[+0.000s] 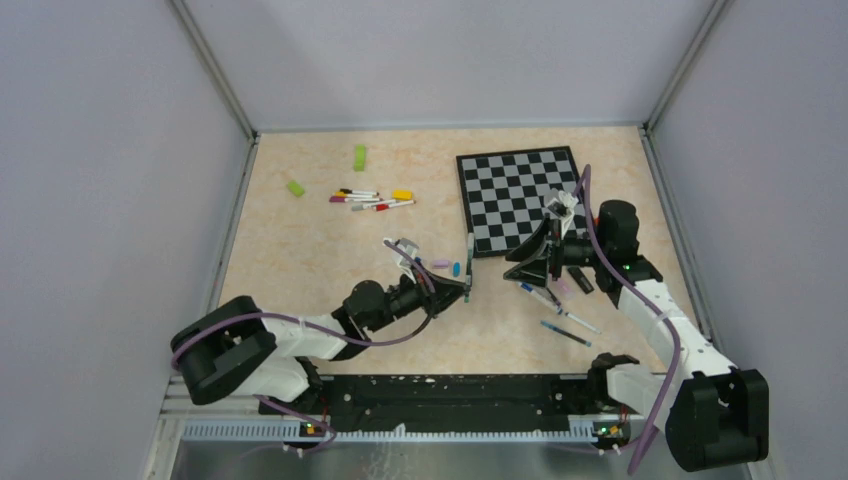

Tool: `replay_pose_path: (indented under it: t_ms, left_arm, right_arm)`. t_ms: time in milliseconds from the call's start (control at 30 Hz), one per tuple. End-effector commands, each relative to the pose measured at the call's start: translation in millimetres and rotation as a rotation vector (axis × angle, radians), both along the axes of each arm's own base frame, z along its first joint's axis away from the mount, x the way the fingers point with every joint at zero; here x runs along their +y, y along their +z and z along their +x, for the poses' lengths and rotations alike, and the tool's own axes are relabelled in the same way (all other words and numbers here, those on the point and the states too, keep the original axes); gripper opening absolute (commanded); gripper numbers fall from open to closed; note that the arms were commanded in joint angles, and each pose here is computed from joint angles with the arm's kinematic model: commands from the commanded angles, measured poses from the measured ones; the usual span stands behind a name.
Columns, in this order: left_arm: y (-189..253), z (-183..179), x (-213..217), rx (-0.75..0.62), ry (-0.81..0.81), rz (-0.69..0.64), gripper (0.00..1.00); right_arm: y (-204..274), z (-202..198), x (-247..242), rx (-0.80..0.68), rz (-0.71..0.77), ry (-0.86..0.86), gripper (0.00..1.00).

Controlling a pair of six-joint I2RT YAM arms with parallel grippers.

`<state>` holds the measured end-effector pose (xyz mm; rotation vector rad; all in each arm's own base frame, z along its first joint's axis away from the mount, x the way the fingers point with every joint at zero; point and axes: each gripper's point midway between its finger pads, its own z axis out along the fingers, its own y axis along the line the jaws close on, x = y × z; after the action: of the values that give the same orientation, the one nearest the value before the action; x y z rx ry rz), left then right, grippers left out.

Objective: Open the pen caps
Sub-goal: Pick up the pen from the center of the board.

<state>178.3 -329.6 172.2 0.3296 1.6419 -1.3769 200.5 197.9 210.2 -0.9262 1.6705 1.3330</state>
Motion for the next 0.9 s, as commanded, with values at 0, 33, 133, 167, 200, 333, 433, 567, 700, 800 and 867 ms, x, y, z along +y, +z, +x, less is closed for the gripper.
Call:
replay_pose_path:
  t_ms: [0, 33, 133, 167, 200, 333, 433, 567, 700, 800, 867]
  left_arm:
    - [59.1, 12.8, -20.7, -0.094, 0.061, -0.182, 0.00]
    - [59.2, 16.8, -23.6, -0.087, 0.087, -0.184, 0.00]
    - [56.1, 21.9, -32.1, -0.052, 0.133, -0.190, 0.00]
    - [54.9, 22.1, -34.9, -0.042, 0.145, -0.191, 0.00]
    - [52.7, 22.2, -37.5, -0.030, 0.155, -0.189, 0.00]
    - [46.5, 21.0, -45.8, 0.004, 0.174, -0.188, 0.00]
    - [47.6, 18.4, -51.6, 0.014, 0.166, -0.196, 0.00]
    - [49.6, 12.8, -60.2, 0.015, 0.152, -0.197, 0.00]
    - [50.2, 9.3, -66.4, 0.019, 0.143, -0.199, 0.00]
    - [49.7, 7.6, -70.8, 0.023, 0.142, -0.199, 0.00]
    - [49.0, 6.4, -74.2, 0.026, 0.137, -0.198, 0.00]
  right_arm:
    - [14.5, 2.6, 5.5, 0.096, 0.106, -0.044, 0.60]
    - [8.8, 0.5, 5.9, 0.112, 0.108, -0.048, 0.61]
    - [2.1, 1.5, 5.7, 0.125, 0.117, -0.073, 0.62]
    - [2.6, 3.0, 5.8, 0.128, 0.121, -0.082, 0.63]
    - [4.1, 3.8, 6.1, 0.141, 0.127, -0.090, 0.63]
    - [11.7, 1.6, 8.5, 0.167, 0.162, -0.090, 0.65]
    - [11.0, 4.8, 8.4, 0.168, 0.167, -0.112, 0.65]
    - [2.8, 11.4, 7.4, 0.172, 0.154, -0.157, 0.62]
    - [-2.0, 11.2, 9.4, 0.182, 0.148, -0.162, 0.59]
    - [-3.6, 10.6, 11.2, 0.186, 0.146, -0.158, 0.57]
    - [-4.2, 10.0, 12.3, 0.186, 0.144, -0.153, 0.55]
